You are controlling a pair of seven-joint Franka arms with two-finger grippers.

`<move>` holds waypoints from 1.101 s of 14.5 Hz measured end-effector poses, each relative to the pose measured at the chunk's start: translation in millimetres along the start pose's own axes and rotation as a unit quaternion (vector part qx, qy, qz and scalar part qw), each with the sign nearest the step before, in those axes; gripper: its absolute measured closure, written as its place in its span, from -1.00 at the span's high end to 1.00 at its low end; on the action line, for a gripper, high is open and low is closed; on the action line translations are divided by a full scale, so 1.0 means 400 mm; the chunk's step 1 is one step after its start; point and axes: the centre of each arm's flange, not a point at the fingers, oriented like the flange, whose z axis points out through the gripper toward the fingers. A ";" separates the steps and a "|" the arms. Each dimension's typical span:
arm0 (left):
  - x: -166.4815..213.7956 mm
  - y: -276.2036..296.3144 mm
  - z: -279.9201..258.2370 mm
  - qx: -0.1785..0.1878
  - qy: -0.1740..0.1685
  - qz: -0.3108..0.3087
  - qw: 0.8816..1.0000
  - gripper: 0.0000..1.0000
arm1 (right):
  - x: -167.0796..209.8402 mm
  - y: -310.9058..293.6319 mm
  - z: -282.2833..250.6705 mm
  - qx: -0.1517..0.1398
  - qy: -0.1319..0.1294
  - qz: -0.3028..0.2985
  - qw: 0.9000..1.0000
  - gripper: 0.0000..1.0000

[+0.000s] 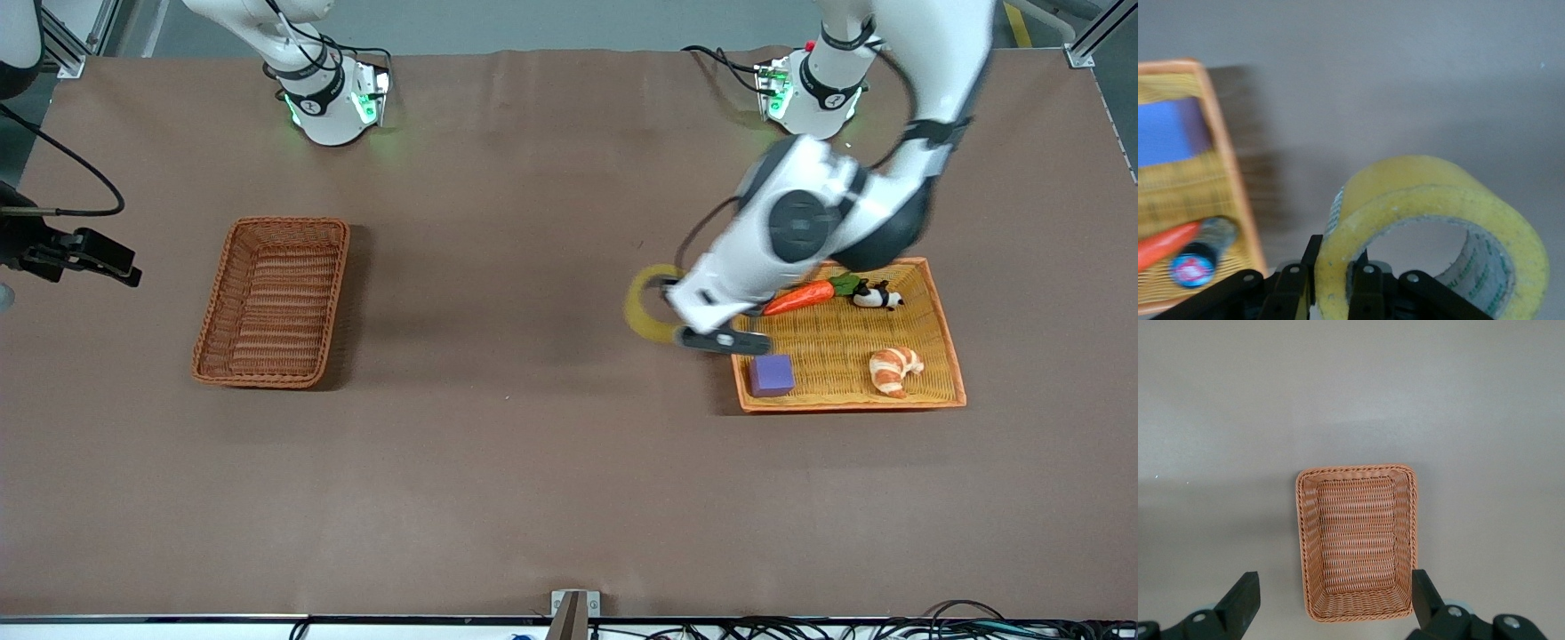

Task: Move tape to another basket
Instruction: 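Carry the tape roll with the left gripper toward the table middle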

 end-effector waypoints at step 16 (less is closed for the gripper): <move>-0.007 0.465 0.475 -0.010 0.027 0.012 1.000 -0.09 | 0.000 -0.001 0.005 0.000 -0.001 0.000 1.000 1.00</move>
